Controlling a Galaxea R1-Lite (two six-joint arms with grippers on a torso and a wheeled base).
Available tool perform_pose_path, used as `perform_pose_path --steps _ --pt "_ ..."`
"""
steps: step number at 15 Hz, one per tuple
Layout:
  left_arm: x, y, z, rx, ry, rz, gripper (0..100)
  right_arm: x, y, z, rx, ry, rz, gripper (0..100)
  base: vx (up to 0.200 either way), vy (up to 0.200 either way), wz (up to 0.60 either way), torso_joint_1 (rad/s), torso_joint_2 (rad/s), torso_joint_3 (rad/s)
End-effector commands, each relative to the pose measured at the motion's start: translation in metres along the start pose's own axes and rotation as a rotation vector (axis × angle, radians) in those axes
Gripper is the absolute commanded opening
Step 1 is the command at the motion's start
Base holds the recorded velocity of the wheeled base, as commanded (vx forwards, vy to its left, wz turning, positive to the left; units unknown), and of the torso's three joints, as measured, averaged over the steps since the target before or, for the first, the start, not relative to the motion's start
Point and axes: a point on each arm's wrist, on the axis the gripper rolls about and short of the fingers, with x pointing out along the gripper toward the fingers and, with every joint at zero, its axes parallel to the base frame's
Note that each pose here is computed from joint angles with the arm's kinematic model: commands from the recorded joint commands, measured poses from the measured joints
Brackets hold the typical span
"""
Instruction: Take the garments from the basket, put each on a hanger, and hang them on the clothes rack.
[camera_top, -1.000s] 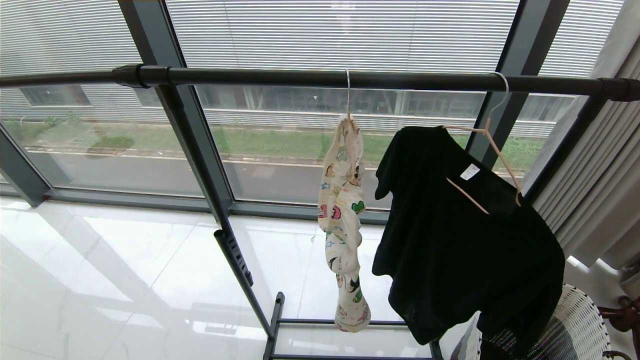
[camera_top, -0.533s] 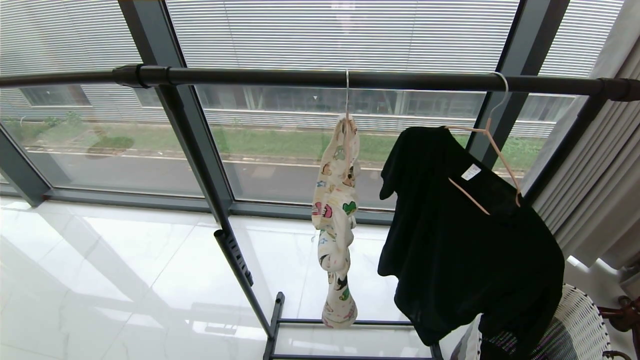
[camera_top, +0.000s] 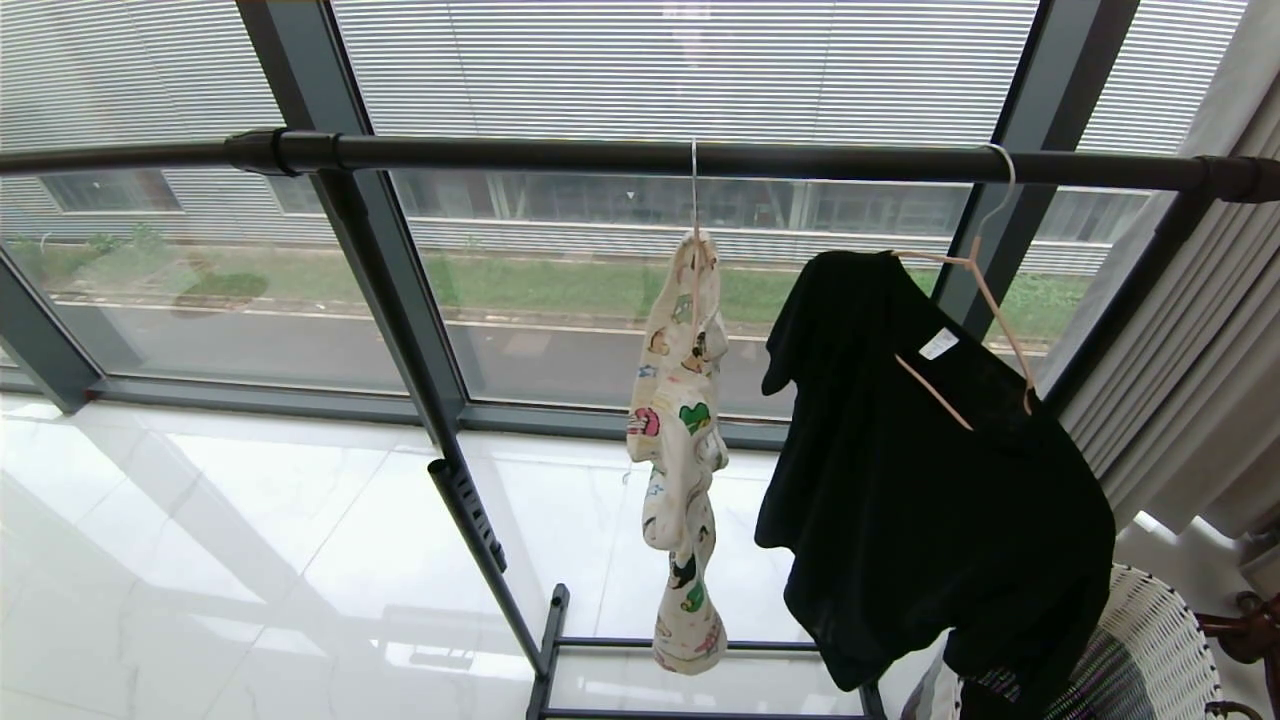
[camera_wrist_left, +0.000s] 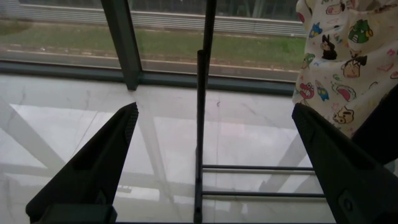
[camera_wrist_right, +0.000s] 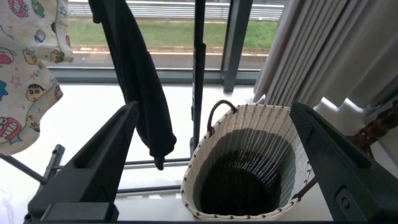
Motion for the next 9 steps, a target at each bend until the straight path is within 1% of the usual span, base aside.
perform_pose_path --steps 1,5,9 --pt "0.0000 0.0000 0.0000 -0.001 0.000 0.000 100 0.0001 0.0000 0.0001 0.000 0.001 0.002 100 0.000 0.000 0.00 0.000 0.00 0.000" --pt "0.0000 0.0000 0.0000 0.001 0.000 0.000 100 0.0001 0.0000 0.0001 -0.009 0.001 0.002 100 0.000 0.000 0.00 0.000 0.00 0.000" --pt "0.0000 0.0000 0.0000 -0.001 0.000 0.000 100 0.0001 0.0000 0.0001 -0.003 0.001 0.002 100 0.000 0.000 0.00 0.000 0.00 0.000"
